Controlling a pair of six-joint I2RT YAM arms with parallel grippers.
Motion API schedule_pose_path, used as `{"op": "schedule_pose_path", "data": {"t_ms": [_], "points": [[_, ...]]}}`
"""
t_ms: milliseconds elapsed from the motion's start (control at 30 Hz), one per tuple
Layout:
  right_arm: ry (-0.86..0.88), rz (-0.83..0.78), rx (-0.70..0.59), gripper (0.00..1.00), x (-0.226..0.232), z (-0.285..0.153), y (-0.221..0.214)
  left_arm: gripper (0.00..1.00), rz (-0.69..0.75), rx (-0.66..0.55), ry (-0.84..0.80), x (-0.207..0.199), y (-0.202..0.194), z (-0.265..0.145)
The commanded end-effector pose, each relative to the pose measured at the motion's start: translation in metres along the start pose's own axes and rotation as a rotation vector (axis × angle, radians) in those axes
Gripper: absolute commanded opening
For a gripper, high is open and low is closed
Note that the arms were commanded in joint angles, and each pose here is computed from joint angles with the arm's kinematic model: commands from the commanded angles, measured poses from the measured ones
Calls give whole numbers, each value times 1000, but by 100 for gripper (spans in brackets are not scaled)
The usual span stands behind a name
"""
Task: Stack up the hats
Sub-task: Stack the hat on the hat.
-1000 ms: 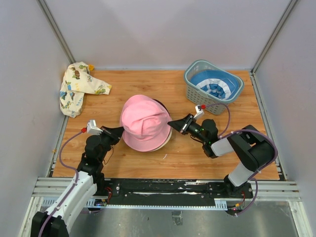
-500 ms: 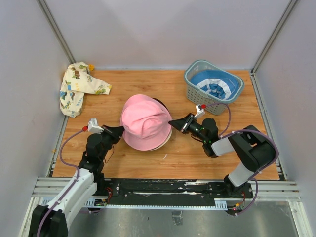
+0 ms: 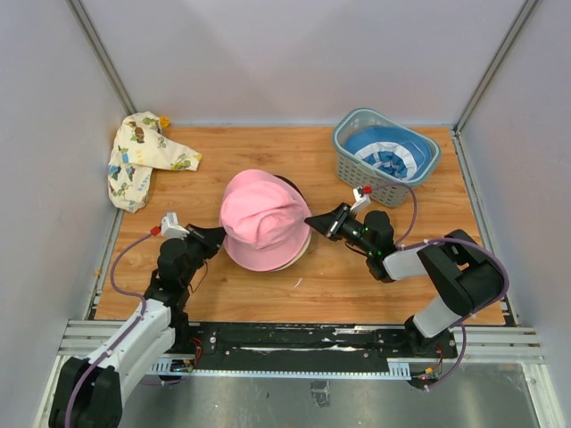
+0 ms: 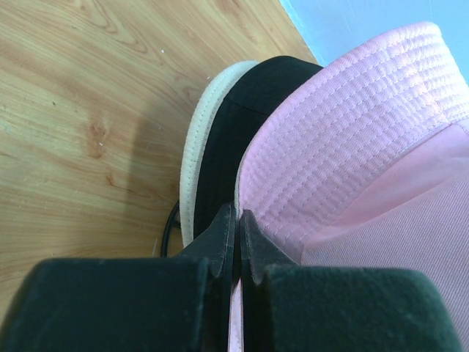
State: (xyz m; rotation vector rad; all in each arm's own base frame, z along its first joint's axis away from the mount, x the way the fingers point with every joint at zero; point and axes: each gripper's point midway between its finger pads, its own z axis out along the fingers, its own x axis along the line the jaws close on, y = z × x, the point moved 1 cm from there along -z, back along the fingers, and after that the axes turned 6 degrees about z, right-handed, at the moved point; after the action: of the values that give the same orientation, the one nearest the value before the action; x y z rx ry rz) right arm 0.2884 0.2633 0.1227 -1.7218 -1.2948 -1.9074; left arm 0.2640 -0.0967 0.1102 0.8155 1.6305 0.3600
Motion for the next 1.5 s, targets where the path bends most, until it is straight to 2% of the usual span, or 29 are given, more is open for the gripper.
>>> {"op": "schedule_pose_path", "data": {"t_ms": [0, 700, 933, 1200, 1467], "points": [[-372, -8, 15, 1, -90, -17, -6, 1, 52, 151, 256, 73, -48, -15], [-420, -134, 7, 1, -64, 56, 57, 15, -46, 156, 106, 54, -59, -30], [-430, -161, 21, 1, -61, 74, 71, 32, -45, 170, 84, 46, -58, -31], [-419, -201, 32, 8, -50, 87, 87, 47, -48, 86, 73, 28, -30, -34], [-384, -241, 31, 27, -33, 93, 100, 50, -27, -29, 41, -1, 11, -37]]}}
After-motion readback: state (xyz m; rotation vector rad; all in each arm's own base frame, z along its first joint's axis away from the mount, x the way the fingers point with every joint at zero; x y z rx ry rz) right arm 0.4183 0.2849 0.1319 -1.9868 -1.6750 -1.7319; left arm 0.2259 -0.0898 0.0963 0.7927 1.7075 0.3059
